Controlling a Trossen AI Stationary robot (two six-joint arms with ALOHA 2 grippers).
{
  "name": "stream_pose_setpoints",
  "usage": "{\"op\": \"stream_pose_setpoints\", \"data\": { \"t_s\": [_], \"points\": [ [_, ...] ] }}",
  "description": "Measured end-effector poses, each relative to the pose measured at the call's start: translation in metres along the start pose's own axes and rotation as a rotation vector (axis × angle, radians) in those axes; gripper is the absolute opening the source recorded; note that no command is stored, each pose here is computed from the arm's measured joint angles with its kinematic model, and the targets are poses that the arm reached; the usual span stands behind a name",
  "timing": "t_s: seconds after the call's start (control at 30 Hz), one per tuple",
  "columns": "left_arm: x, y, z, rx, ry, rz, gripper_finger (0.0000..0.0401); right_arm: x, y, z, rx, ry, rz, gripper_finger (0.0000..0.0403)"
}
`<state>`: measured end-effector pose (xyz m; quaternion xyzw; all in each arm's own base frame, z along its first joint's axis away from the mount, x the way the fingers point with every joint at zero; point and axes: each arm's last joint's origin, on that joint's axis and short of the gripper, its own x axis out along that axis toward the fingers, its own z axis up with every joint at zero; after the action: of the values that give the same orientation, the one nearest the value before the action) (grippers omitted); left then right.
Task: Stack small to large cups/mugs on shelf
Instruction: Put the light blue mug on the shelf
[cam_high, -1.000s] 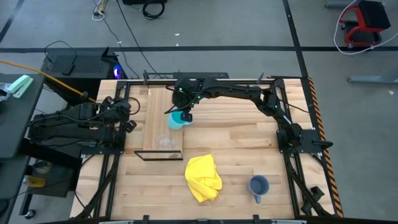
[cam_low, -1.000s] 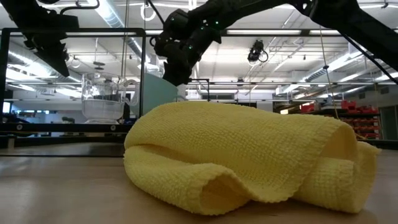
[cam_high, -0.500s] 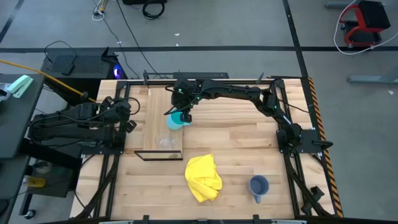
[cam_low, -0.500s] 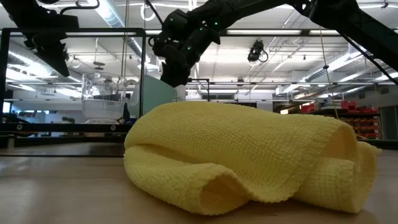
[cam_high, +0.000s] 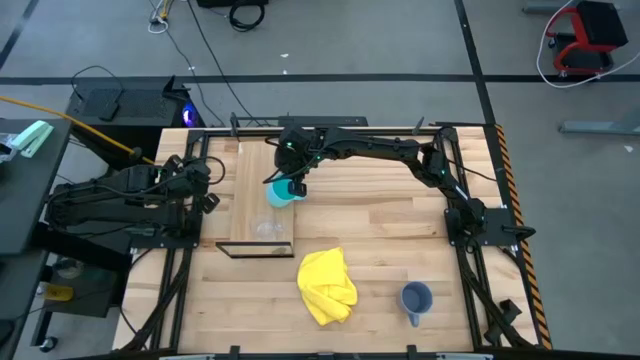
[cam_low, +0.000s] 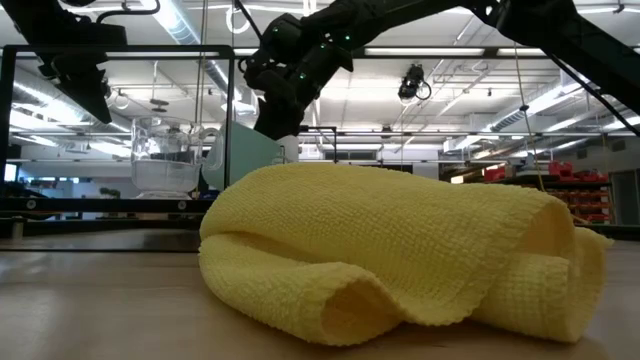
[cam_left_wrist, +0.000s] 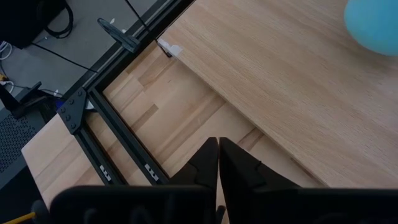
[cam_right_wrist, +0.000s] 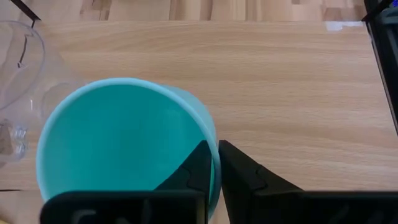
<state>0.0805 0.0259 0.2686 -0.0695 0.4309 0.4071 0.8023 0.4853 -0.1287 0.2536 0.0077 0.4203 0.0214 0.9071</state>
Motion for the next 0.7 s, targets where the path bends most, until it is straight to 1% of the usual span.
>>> {"op": "stream_pose_setpoints", "data": {
  "t_s": [0.2, 0.37, 0.53, 0.7],
  "points": [
    [0.000, 0.000, 0.000, 0.000, 0.000, 0.000, 0.0030, 0.007, -0.001, -0.004, 0.017, 0.023, 0.005, 0.0037],
    [0.000, 0.000, 0.000, 0.000, 0.000, 0.000, 0.0020, 0.021, -0.002, -0.009, 0.023, 0.037, 0.015, 0.0038],
    [0.000, 0.000, 0.000, 0.000, 0.000, 0.000, 0.0010, 0.021, -0.003, -0.008, 0.011, 0.021, 0.009, 0.0038],
    [0.000, 0.000, 0.000, 0.000, 0.000, 0.000, 0.0015, 0.019, -0.004, -0.005, 0.004, 0.003, -0.008, 0.0043]
  ]
}}
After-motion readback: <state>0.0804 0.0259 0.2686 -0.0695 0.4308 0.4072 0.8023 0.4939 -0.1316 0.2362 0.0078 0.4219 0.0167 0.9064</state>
